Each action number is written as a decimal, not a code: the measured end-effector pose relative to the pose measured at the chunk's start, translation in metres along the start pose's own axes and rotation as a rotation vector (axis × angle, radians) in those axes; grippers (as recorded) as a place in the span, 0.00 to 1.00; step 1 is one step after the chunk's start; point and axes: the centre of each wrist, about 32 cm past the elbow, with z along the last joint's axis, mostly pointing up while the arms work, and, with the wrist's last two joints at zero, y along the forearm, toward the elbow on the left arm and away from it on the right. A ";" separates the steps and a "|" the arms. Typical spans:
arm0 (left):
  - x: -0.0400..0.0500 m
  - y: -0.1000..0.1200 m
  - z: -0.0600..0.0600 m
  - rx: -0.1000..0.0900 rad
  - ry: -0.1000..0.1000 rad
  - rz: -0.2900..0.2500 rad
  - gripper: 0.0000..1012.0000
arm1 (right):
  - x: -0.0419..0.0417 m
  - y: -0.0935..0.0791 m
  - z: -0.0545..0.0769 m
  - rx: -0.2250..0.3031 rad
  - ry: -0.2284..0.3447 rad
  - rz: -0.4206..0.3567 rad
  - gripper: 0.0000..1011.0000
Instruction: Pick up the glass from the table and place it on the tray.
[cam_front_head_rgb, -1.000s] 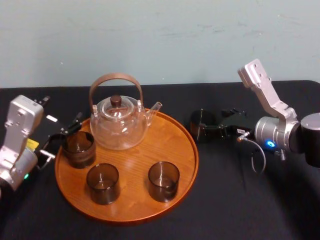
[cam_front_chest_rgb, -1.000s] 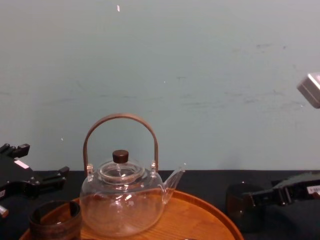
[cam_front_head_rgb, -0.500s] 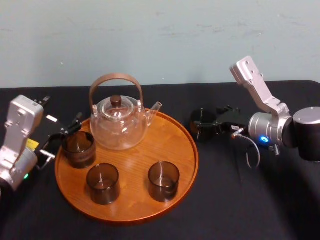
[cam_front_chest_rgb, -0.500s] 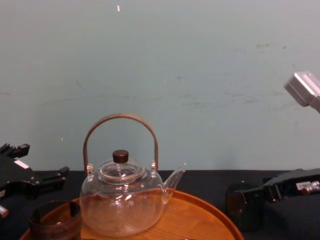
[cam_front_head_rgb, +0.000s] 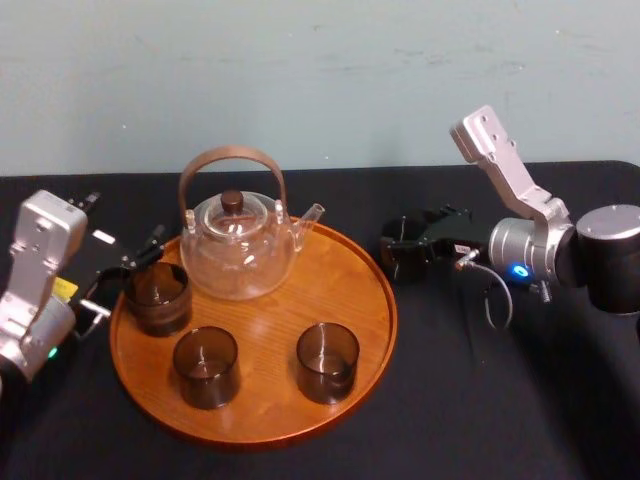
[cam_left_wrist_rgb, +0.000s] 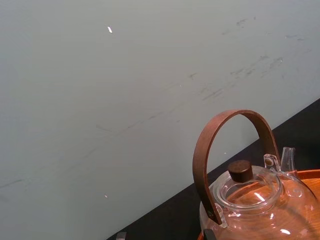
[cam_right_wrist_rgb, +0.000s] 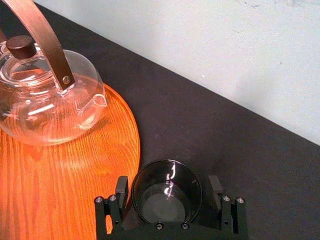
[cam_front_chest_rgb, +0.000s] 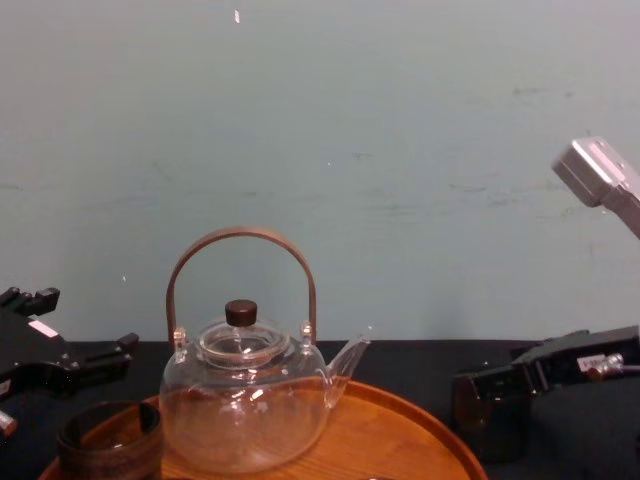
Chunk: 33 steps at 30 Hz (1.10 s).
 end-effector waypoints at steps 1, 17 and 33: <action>0.0000 0.000 0.000 0.000 0.000 0.000 0.99 | -0.0001 0.001 0.000 0.000 -0.001 0.002 0.99; 0.0000 0.000 0.000 0.000 0.000 0.000 0.99 | -0.0028 0.008 -0.002 -0.019 0.004 0.019 0.99; 0.0000 0.000 0.000 0.000 0.000 0.000 0.99 | -0.0030 0.009 -0.007 -0.041 0.009 -0.005 0.99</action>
